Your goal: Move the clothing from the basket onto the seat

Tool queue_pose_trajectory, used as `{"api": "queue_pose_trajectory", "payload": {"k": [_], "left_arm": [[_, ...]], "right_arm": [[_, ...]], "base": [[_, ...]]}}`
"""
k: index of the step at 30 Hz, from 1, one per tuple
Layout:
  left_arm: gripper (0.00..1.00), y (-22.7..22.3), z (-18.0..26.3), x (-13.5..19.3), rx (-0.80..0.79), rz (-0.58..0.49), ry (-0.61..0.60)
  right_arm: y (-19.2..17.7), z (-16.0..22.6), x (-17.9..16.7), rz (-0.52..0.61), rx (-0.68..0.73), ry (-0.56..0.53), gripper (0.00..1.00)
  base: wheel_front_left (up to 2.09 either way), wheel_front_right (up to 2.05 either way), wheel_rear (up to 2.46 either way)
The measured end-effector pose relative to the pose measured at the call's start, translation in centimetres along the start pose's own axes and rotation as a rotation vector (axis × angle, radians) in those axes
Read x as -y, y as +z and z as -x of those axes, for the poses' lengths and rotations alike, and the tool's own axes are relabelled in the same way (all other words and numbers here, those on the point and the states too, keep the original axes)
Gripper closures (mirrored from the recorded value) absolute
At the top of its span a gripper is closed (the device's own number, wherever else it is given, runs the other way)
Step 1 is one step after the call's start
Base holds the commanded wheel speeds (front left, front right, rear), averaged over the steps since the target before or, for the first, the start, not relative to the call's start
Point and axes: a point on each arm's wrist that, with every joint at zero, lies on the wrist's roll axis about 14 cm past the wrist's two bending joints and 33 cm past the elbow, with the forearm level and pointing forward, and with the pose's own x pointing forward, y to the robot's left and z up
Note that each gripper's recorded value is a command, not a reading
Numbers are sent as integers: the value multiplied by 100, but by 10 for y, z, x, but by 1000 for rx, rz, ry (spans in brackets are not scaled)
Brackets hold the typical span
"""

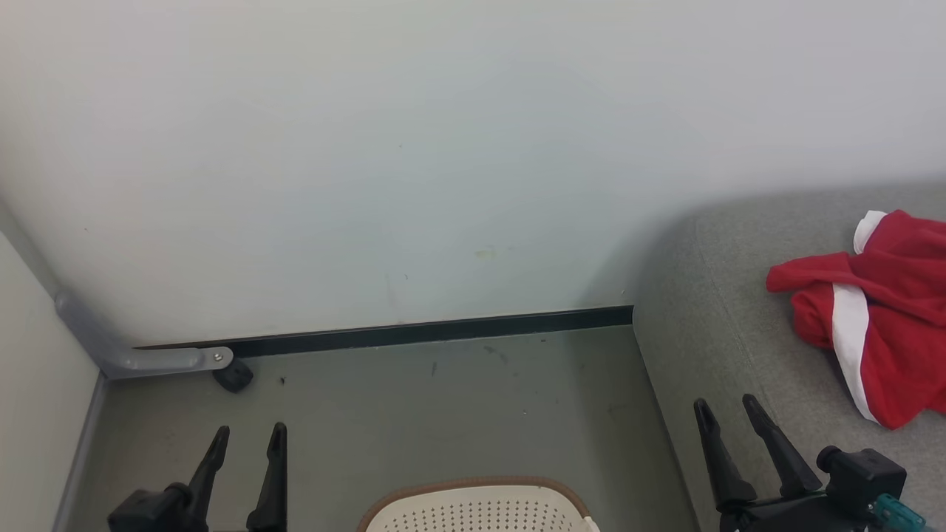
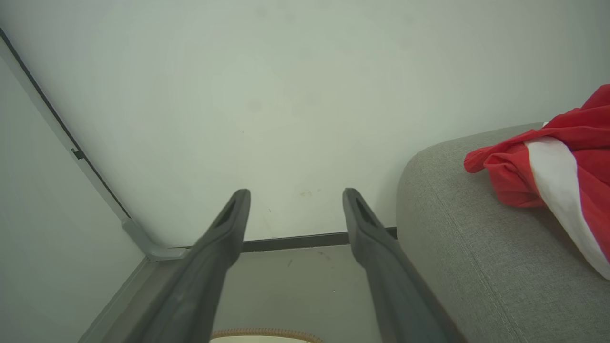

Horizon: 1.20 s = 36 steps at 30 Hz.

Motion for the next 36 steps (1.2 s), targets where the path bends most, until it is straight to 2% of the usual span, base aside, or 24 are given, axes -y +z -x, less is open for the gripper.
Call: {"api": "queue_pose_trajectory", "payload": {"k": [25, 36], "left_arm": [[0, 2, 6, -12, 38, 10, 75], [0, 3, 2, -9, 46, -1, 61]], "right_arm": [[-3, 0, -4, 30, 11, -5, 0], [-3, 0, -1, 26, 16, -14, 0]], "base": [[0, 0, 0], [0, 0, 0]]}}
